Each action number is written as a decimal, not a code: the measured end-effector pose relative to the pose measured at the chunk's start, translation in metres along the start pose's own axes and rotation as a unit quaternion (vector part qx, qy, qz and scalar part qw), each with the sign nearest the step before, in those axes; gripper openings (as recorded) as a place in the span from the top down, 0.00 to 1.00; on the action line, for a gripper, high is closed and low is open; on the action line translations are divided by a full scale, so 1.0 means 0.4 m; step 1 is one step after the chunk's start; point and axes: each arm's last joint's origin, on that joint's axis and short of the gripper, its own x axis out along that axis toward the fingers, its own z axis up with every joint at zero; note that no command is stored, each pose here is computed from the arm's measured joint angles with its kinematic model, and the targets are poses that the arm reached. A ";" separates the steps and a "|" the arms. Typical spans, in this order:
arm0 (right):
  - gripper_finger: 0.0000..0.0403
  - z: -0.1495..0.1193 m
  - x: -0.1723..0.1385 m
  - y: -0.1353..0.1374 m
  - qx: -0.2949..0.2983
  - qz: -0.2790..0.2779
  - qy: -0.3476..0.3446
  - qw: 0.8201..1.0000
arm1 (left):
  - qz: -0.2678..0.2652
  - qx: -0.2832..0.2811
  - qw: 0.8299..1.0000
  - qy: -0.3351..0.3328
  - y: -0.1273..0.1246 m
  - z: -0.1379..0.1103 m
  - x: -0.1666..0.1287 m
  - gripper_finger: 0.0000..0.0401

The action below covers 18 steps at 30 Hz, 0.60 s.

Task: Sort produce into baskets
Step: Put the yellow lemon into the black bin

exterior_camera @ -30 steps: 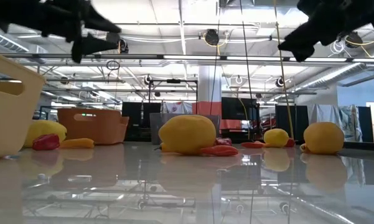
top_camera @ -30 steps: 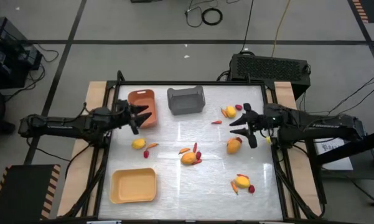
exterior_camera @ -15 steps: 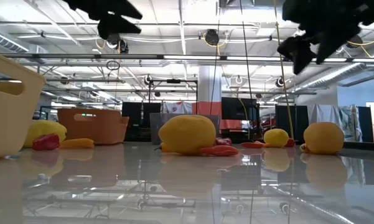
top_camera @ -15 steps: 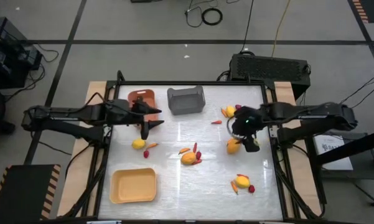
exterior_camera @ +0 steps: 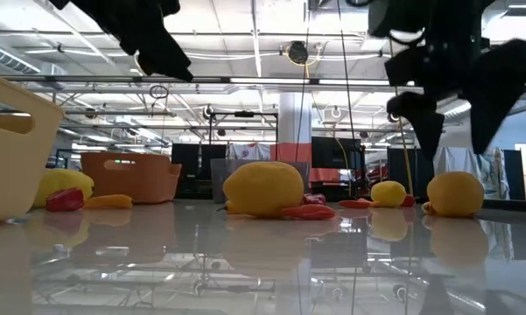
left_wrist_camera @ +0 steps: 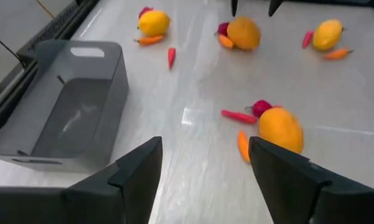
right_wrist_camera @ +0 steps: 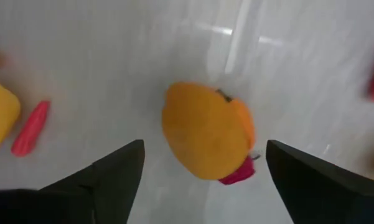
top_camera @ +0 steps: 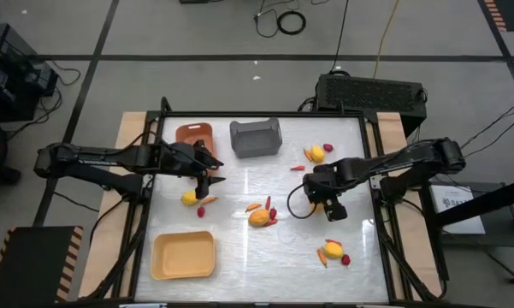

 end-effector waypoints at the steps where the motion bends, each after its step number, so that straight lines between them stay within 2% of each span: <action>1: 0.16 0.002 0.009 0.002 -0.001 0.001 0.010 1.000 | 0.000 0.000 1.000 0.003 0.000 -0.001 0.005 0.36; 10: 0.15 0.021 0.060 0.000 0.006 -0.015 0.050 0.999 | 0.002 0.001 1.000 0.023 -0.002 -0.008 0.035 0.20; 18: 0.16 0.033 0.080 -0.003 0.006 -0.020 0.050 0.999 | 0.003 -0.026 0.999 0.024 -0.002 -0.008 0.039 0.19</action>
